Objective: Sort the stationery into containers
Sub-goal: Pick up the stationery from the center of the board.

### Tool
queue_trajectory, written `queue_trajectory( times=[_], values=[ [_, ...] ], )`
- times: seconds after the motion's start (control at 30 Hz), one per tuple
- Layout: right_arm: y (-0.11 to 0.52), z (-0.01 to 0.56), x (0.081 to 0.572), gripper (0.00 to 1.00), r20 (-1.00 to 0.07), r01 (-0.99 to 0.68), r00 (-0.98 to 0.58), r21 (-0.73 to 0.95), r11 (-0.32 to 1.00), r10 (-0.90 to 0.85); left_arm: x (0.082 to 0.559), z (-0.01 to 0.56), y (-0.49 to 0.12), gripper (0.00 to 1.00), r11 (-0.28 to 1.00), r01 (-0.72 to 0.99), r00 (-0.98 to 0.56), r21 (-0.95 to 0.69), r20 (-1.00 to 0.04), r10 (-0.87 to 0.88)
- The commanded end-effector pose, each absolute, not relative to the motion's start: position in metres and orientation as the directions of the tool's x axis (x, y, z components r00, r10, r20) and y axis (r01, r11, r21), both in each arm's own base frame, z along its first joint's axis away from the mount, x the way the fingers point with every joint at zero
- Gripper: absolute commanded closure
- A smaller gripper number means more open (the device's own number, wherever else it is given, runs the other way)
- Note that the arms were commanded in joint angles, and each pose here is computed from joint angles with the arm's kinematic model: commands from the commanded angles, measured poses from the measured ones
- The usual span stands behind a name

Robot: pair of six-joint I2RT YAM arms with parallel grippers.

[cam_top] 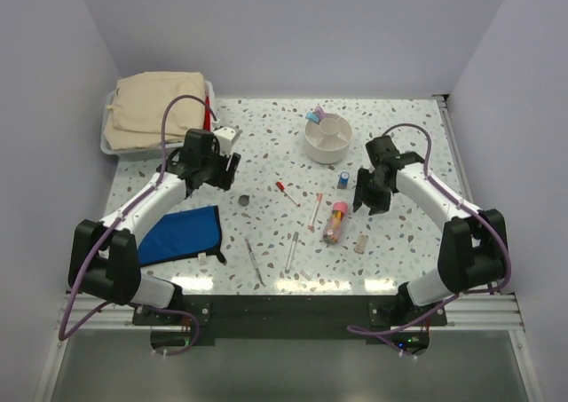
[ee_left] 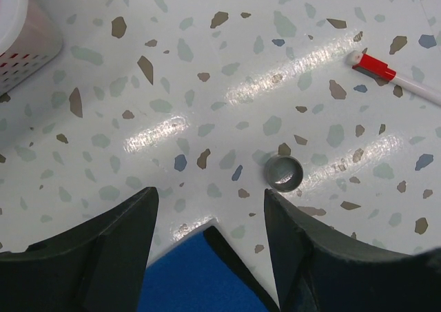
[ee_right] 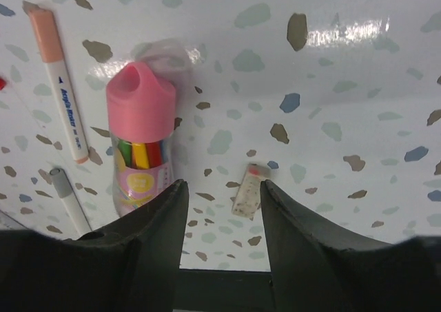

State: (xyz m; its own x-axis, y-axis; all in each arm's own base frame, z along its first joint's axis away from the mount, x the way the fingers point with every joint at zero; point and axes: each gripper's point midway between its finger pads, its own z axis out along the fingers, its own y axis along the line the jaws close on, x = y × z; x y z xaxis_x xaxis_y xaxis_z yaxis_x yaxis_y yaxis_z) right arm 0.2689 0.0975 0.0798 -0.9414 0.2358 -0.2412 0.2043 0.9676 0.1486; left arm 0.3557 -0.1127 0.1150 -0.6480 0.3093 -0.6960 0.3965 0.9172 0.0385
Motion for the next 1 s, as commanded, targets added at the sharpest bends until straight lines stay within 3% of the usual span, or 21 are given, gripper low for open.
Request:
queue_trajectory(
  times=[0.0,0.13,0.67,0.77,0.83,0.93,0.97],
  values=[
    [0.093,0.065,0.249,0.51,-0.169,0.298,-0.934,0.115,0.948,0.314,0.369,0.132,-0.116,0.32,0.917,0.396,-0.608,0.040,-0.737,0.295],
    [0.091,0.047,0.238,0.56,-0.120,0.314,-0.939,0.087,0.945,0.323,0.370,0.132,-0.117,0.33,0.917,0.397,-0.609,0.041,-0.736,0.297],
    [0.090,0.011,0.214,0.59,0.006,0.324,-0.946,0.030,0.946,0.324,0.372,0.127,-0.116,0.33,0.921,0.388,-0.624,0.039,-0.724,0.294],
    [0.091,0.008,0.212,0.76,0.017,0.318,-0.948,0.025,0.948,0.318,0.372,0.126,-0.116,0.33,0.921,0.388,-0.626,0.039,-0.722,0.294],
    [0.091,0.009,0.214,1.00,0.014,0.315,-0.949,0.024,0.949,0.315,0.373,0.126,-0.116,0.33,0.922,0.386,-0.627,0.037,-0.722,0.292],
    [0.088,0.039,0.239,1.00,-0.068,0.268,-0.961,0.026,0.963,0.269,0.379,0.128,-0.115,0.33,0.924,0.382,-0.628,0.037,-0.723,0.288],
    [0.089,0.072,0.263,1.00,-0.157,0.215,-0.963,0.047,0.975,0.220,0.384,0.132,-0.116,0.33,0.921,0.387,-0.620,0.041,-0.728,0.293]
  ],
)
